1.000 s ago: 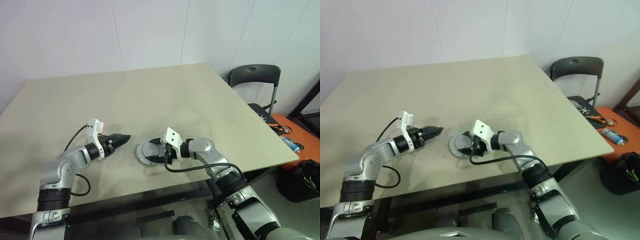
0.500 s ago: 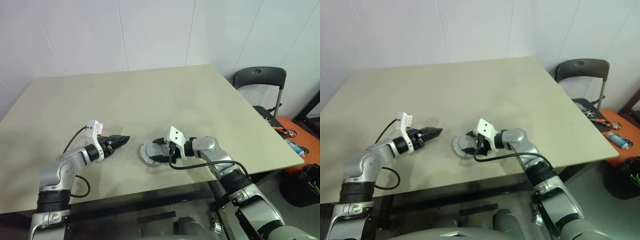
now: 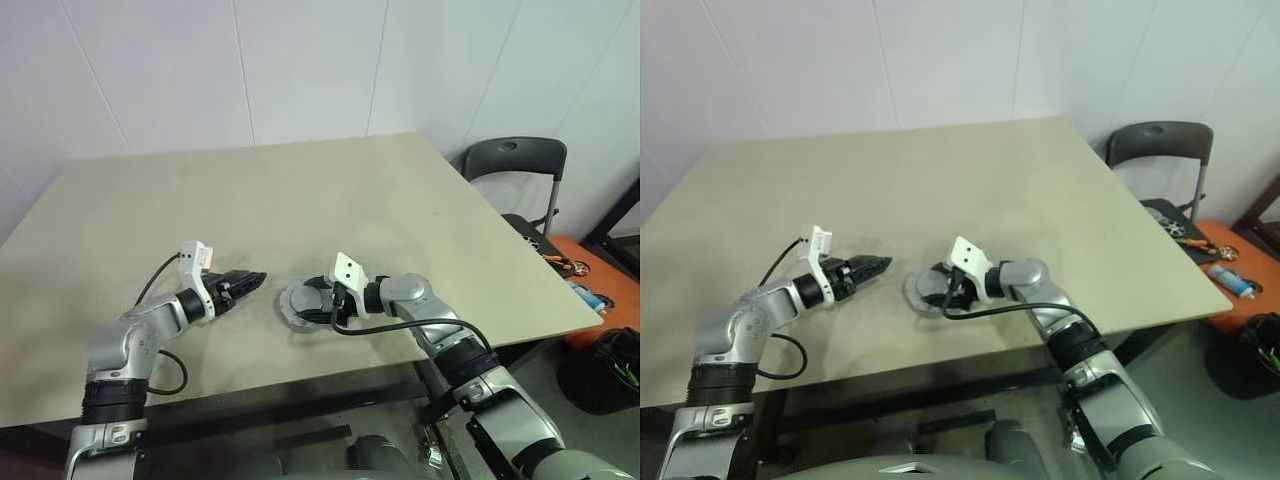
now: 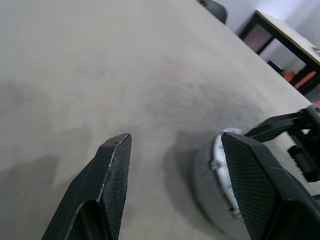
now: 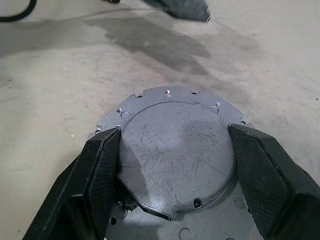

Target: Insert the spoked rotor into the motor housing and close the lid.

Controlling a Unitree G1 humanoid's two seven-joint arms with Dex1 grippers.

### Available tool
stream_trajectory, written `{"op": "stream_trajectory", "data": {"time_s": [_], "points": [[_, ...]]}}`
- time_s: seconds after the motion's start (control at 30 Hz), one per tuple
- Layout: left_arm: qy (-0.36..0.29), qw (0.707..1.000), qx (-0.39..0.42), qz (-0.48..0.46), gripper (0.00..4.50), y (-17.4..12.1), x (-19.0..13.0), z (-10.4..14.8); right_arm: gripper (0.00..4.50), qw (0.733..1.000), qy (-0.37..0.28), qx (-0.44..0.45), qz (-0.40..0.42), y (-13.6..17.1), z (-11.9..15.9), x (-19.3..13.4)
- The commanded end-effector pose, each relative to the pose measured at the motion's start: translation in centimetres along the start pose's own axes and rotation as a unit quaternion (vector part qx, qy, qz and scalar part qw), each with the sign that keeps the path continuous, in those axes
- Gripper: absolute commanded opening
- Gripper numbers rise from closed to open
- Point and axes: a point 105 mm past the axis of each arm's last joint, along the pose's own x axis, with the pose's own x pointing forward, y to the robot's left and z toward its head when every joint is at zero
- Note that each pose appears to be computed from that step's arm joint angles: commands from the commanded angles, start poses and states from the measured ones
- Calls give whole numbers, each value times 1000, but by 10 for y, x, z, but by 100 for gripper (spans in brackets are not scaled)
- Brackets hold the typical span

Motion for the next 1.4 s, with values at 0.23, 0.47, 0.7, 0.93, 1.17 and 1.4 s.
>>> {"op": "stream_trajectory", "data": {"time_s": [0.23,0.47,0.7,0.93,1.17,1.4], "points": [[-2,988,68,-139,306,-56,31,35,323,980,152,130,1,16,-87,-22],[88,978,79,-173,247,-50,66,-2,319,980,147,131,-7,13,-81,-24],[115,972,73,-191,42,-50,73,-16,319,980,146,134,-15,15,-81,-32],[124,966,58,-219,42,-58,66,-21,319,979,152,134,-14,20,-85,-34],[136,961,56,-233,42,-61,59,-23,319,977,130,172,2,21,-74,-31],[133,962,57,-230,42,-63,59,-21,319,970,156,187,21,32,-87,-38]]}}
